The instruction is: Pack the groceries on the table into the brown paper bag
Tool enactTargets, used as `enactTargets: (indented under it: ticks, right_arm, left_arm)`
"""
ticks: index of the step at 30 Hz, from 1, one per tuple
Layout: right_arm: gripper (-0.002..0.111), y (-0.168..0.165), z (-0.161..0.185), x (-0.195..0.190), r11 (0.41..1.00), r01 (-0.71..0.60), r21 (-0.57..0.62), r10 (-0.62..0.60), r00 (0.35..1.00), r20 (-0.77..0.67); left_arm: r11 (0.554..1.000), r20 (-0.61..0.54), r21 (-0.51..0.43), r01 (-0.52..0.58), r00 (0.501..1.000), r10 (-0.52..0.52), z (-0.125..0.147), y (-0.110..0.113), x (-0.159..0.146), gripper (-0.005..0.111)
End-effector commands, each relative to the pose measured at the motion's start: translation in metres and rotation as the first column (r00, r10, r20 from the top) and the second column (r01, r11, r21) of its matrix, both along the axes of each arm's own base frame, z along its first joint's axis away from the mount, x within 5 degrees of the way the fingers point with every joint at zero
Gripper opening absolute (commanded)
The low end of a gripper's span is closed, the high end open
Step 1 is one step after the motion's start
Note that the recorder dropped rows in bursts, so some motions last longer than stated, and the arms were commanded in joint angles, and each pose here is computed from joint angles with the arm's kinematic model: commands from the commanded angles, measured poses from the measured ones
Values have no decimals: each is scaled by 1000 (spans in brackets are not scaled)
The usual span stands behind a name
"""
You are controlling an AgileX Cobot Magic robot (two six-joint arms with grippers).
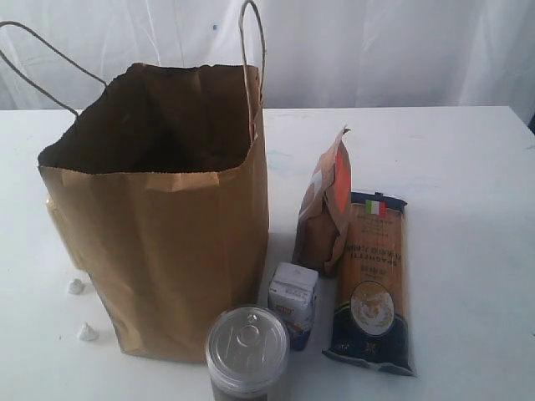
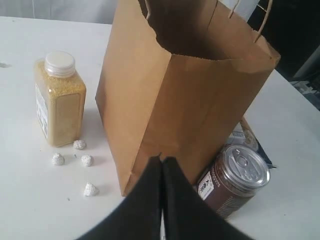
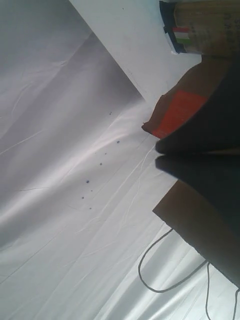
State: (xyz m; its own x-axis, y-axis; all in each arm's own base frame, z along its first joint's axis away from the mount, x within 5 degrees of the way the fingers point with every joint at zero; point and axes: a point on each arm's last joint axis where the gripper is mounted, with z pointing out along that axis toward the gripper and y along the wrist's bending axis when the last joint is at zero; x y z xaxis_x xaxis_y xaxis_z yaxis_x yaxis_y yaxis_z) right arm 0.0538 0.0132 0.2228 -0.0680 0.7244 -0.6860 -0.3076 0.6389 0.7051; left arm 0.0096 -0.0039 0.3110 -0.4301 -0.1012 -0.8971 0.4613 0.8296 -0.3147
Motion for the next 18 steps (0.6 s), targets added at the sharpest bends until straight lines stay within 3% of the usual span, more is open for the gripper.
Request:
enactTargets:
  ticks: [1, 11, 18]
  right_arm:
    - [0, -1, 0, 0, 1000, 12, 4, -12, 1000, 10]
    - [0, -1, 0, 0, 1000, 12, 4, -12, 1000, 10]
    - [0, -1, 0, 0, 1000, 12, 4, -12, 1000, 10]
  left_arm:
    - [1000, 5, -9, 9, 1000, -9, -1, 0, -1, 0]
    - [1000, 16, -17, 10, 1000, -10, -2, -2, 1, 0]
    - [996, 134, 44, 74, 988, -79, -54, -25, 24, 0]
